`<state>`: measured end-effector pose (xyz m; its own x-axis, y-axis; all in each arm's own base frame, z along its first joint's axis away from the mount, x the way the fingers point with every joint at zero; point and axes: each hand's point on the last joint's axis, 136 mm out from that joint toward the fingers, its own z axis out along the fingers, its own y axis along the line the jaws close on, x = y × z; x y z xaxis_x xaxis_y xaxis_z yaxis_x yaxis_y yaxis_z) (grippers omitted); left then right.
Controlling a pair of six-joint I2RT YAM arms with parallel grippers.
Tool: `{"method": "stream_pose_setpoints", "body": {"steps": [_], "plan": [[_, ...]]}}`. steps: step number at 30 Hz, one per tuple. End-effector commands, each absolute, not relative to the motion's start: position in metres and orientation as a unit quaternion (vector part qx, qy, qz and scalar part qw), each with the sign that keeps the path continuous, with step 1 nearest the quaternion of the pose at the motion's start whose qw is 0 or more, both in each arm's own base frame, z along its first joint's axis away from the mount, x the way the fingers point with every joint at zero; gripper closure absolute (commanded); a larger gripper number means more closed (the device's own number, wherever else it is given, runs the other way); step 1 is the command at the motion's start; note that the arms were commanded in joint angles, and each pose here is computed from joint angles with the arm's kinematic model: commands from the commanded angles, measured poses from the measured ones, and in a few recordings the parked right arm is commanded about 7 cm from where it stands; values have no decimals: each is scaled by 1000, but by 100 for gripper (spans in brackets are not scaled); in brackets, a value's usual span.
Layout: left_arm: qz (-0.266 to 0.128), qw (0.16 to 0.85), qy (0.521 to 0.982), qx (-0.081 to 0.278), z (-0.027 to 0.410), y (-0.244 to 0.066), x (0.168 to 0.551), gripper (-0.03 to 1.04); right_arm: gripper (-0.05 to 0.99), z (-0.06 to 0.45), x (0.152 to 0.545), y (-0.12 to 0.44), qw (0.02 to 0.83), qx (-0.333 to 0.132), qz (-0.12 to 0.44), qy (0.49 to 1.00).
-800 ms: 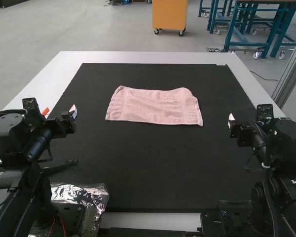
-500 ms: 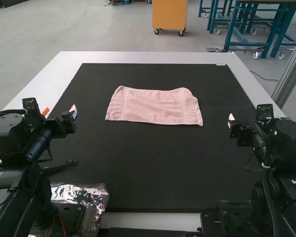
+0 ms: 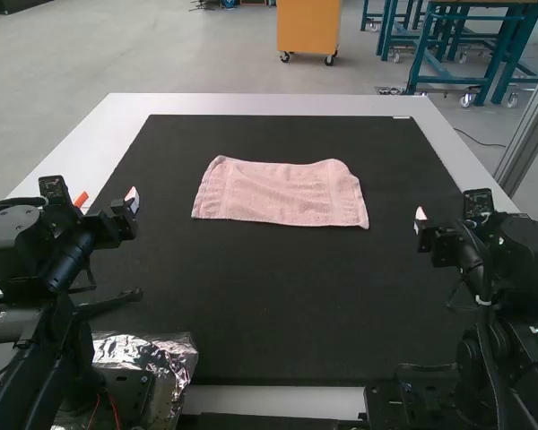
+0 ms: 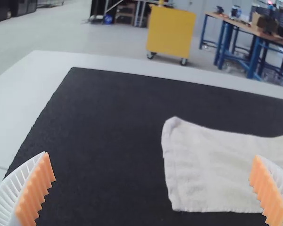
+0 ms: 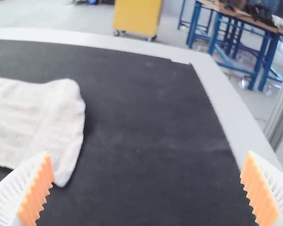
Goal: Fold the towel.
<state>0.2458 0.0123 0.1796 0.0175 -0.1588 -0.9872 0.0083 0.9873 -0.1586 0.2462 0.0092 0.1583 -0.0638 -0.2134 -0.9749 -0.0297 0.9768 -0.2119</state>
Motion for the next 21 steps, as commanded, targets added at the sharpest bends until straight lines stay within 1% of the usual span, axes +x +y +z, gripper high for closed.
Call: {"method": "stream_pose_setpoints", "body": {"steps": [1, 3, 4, 5, 6, 7, 8, 10, 12, 13, 14, 16, 18, 21], "plan": [[-32, 735, 676, -41, 194, 17, 245, 4, 2, 169, 247, 8, 695, -103, -94, 705], [27, 754, 657, 12, 207, 17, 243, 4, 2, 180, 247, 7, 709, -113, -111, 687], [53, 762, 645, 32, 214, 17, 242, 5, 2, 185, 247, 7, 712, -129, -130, 678], [75, 766, 638, 35, 219, 21, 241, 6, 2, 188, 246, 8, 712, -152, -155, 668], [94, 766, 635, 29, 221, 27, 240, 6, 2, 191, 246, 8, 713, -164, -170, 660], [112, 765, 634, 15, 221, 34, 240, 8, 2, 197, 246, 8, 720, -166, -175, 651], [124, 762, 635, 25, 221, 34, 240, 11, 2, 203, 245, 9, 727, -168, -178, 641], [141, 765, 627, 40, 225, 33, 239, 10, 2, 211, 244, 11, 733, -185, -197, 624], [168, 777, 605, 51, 238, 34, 236, 10, 2, 238, 238, 5, 766, -159, -209, 586], [188, 787, 586, 39, 250, 40, 231, 9, 2, 246, 236, 4, 774, -153, -211, 577], [195, 796, 572, 35, 261, 41, 228, 7, 2, 258, 233, 3, 781, -147, -211, 569], [204, 810, 549, 34, 284, 41, 220, 6, 2, 279, 229, 2, 792, -128, -191, 565], [201, 806, 555, 37, 300, 39, 220, 6, 2, 301, 232, 3, 796, -111, -166, 572], [190, 792, 579, 39, 315, 40, 234, 6, 2, 324, 257, 4, 780, -88, -122, 607]]}}
